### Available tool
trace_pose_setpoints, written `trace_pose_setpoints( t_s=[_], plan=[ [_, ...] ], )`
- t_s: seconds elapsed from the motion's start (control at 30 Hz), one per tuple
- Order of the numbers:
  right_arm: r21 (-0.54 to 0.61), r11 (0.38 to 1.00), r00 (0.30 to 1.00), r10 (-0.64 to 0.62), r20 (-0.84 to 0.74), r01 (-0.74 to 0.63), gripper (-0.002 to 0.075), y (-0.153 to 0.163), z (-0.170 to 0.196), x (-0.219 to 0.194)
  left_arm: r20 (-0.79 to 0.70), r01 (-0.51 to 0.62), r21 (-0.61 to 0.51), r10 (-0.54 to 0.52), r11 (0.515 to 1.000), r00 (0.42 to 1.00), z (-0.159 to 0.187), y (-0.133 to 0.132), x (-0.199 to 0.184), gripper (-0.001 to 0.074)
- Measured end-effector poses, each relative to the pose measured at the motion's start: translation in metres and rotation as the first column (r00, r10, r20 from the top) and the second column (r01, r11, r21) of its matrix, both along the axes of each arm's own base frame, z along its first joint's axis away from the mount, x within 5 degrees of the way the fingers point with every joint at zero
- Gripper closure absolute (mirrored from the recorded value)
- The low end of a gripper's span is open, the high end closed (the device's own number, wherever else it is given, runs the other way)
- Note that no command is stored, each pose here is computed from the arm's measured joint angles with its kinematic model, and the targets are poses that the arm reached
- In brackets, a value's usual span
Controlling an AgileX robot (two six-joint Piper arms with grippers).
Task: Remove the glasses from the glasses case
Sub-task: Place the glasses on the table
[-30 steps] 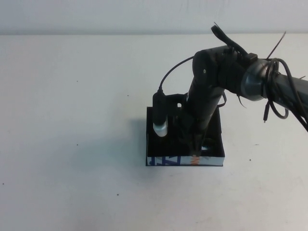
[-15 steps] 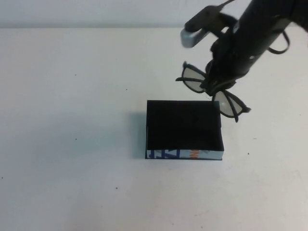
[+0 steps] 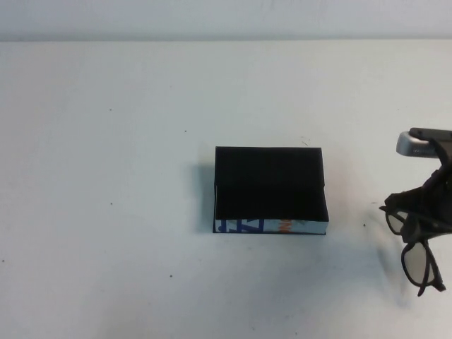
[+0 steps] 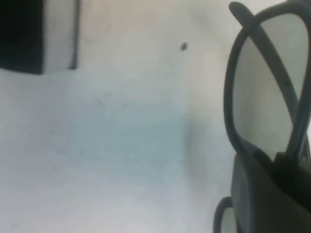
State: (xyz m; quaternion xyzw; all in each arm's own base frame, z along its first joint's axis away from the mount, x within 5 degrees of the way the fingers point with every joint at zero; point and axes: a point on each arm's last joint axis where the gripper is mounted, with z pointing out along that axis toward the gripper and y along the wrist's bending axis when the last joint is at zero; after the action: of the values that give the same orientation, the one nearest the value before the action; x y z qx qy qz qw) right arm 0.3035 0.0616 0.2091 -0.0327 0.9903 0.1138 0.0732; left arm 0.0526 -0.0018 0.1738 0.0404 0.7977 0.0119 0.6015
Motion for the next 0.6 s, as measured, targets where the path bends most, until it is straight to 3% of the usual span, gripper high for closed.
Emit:
trace_pose_setpoints(
  t_s=[0.27,0.47,0.6],
  plan=[
    [0.005,0.998,0.997,-0.059,0.049,0.059,0.0650,-0.001,-0.025,0.009,0.000,0.000,0.000,0.000,1.000,1.000,0.000,0.000,0.000,0.0740],
    [0.019,0.997,0.996,-0.077,0.041,0.077,0.0490,0.001,-0.031,0.012,0.000,0.000,0.000,0.000,1.000,1.000,0.000,0.000,0.000,0.0740],
    [0.038,0.996,0.991,-0.081,0.104,0.078,0.0408,0.001,-0.010,0.007,0.000,0.000,0.000,0.000,1.000,1.000,0.000,0.000,0.000,0.0740]
  ],
)
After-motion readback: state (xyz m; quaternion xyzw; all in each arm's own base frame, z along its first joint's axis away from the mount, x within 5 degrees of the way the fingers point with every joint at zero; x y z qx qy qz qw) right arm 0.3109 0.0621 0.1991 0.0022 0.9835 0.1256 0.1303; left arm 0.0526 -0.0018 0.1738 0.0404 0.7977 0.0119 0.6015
